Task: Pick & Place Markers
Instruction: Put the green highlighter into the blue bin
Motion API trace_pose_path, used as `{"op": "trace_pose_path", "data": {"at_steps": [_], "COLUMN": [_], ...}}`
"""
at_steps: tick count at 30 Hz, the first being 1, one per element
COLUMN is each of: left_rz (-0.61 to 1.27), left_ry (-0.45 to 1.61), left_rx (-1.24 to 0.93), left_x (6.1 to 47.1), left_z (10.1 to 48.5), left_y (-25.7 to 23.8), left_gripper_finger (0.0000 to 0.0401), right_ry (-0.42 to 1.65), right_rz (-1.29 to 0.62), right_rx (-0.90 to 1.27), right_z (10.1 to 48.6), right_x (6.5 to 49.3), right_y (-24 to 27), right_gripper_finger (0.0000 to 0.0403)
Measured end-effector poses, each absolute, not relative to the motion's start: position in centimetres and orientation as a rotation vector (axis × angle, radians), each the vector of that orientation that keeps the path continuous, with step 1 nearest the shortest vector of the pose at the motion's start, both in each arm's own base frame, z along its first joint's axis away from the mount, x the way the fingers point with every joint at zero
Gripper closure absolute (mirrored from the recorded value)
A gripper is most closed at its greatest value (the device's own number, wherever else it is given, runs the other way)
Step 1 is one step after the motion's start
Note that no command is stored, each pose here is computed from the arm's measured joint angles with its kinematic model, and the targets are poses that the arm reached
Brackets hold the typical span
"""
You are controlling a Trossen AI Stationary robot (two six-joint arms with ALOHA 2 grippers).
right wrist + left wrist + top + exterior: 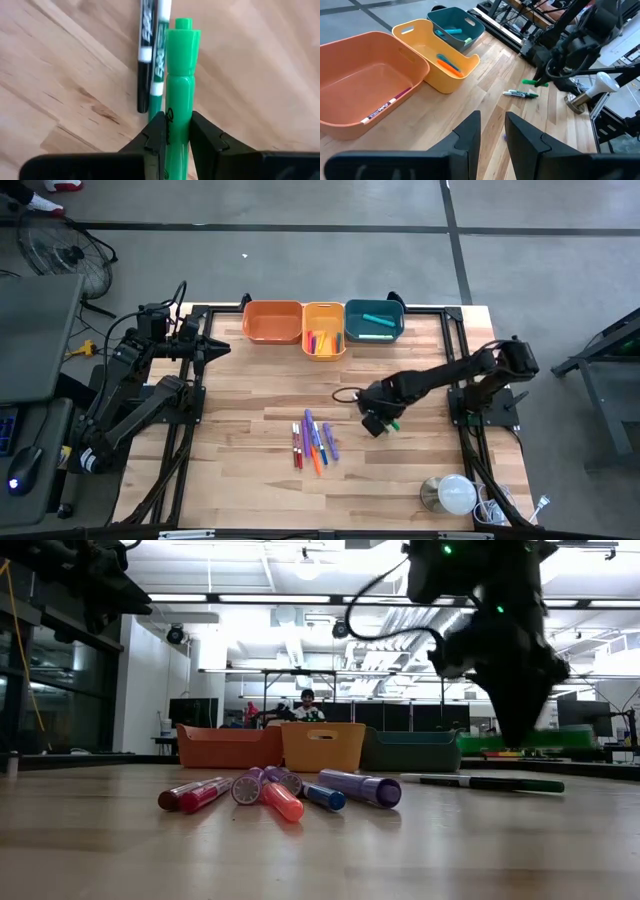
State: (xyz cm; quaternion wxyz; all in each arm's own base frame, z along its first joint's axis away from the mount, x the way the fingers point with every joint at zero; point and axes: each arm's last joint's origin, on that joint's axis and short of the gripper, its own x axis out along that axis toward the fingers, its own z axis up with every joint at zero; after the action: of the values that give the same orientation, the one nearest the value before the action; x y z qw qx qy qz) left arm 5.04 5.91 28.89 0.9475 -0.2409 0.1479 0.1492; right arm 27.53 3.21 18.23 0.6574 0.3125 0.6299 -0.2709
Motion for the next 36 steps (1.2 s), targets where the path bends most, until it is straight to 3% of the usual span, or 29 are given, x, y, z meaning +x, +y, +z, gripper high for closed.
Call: {"op": "trace_pose_path", "data": {"at_steps": [12,18,27,36], "left_rz": [0.302,0.302,0.305,0.306], "left_ry": [0.301,0.301,0.301,0.301], "left_rx": [-0.49,-0.489,-0.488,-0.489], "left_x": [5.0,5.0,5.0,5.0], "left_z": [28.9,28.9,28.9,28.9], "left_y": [5.9,5.9,5.9,5.9], "left_gripper_finger": [0.0313,0.0313,0.0313,0.0313], "right_ry": [1.235,1.187,1.249,1.318], "right_rz": [-0.592,-0.584,-0.53,-0.441], "right_rx": [0.462,0.345,0.13,-0.14], "right_z": [26.9,29.2,27.8,24.1], "right_x": [30.6,30.2,28.3,29.9], "right_y": [-3.7,-9.2,-16.6,-20.6], "right_gripper_finger": [0.0349,0.0349,0.0349,0.0344]}}
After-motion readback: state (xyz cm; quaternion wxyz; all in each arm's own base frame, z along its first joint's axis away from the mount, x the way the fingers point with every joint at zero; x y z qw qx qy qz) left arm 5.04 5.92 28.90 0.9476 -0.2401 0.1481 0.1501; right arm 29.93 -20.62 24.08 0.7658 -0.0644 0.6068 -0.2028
